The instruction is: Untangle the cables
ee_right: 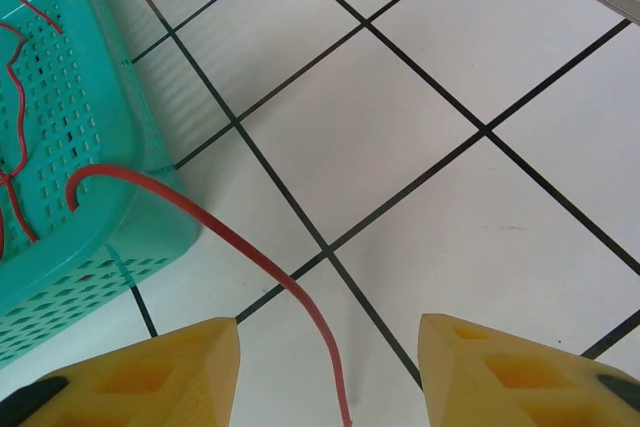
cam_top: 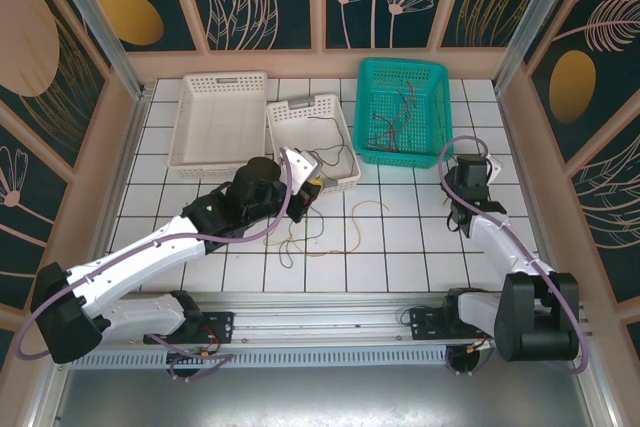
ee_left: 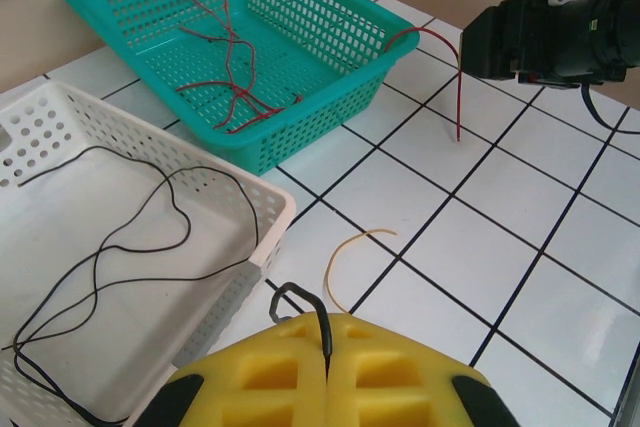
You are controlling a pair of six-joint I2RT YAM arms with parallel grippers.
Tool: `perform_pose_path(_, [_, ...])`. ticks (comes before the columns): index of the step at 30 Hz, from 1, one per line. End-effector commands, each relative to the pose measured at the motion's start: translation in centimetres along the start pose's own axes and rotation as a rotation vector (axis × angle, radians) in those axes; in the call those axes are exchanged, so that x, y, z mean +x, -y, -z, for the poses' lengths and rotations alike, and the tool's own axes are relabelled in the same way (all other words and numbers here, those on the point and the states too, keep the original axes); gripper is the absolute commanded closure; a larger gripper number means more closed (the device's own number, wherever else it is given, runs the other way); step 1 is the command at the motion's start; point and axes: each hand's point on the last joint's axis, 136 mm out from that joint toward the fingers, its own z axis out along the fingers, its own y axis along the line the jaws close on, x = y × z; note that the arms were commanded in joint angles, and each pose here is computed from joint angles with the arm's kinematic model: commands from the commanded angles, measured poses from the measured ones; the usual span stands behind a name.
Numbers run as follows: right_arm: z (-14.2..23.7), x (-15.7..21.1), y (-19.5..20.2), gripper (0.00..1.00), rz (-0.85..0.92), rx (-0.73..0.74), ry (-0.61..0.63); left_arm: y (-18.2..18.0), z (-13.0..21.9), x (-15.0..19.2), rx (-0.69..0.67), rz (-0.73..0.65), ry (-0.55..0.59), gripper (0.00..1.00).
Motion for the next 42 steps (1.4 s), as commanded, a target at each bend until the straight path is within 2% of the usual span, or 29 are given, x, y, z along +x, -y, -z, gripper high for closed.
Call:
perform_pose_path(1, [-0.8, -0.4, 0.0, 0.51, -0.033, 0.000, 0.029, 0.2, 0.6, -1.2, 0.016, -0.005, 0.023, 1.00])
perform_pose_path(8, [-1.8, -1.6, -0.6, 0.51, -0.080, -0.053, 0.066, 0.1, 0.6, -1.2, 0.007, -0.007, 0.024, 1.00])
perform_pose_path(10, [-2.5, -1.3, -0.3, 0.52, -0.097, -0.053, 0.039, 0.1, 0.6, -1.2, 0.006, -0.007, 0.023, 1.00])
perform_pose_path(15, [-4.2, -0.3, -0.8, 0.58, -0.111, -0.083, -0.003, 0.1, 0.5, -1.0, 0.009, -0.006, 0.017, 1.00])
perform_pose_path(22, [-4.3, -0.5, -1.4, 0.62, -0.107, -0.116, 0.007, 0.1, 0.5, -1.1, 0.010, -0.009, 0.018, 1.00])
perform_pose_path(25, [-4.1, -0.8, -1.7, 0.72, -0.101, -0.137, 0.021, 0.1, 0.5, -1.1, 0.010, -0.007, 0.018, 1.00])
perform_pose_path(37, [-2.3, -1.9, -3.4, 1.00, -0.086, -0.236, 0.050, 0.2, 0.4, -0.9, 0.016, -0.007, 0.012, 1.00])
perform_pose_path(42, [-1.5, -2.3, -3.7, 1.00, -0.087, -0.250, 0.044, 0.3, 0.2, -0.8, 0.020, -0.005, 0.008, 1.00])
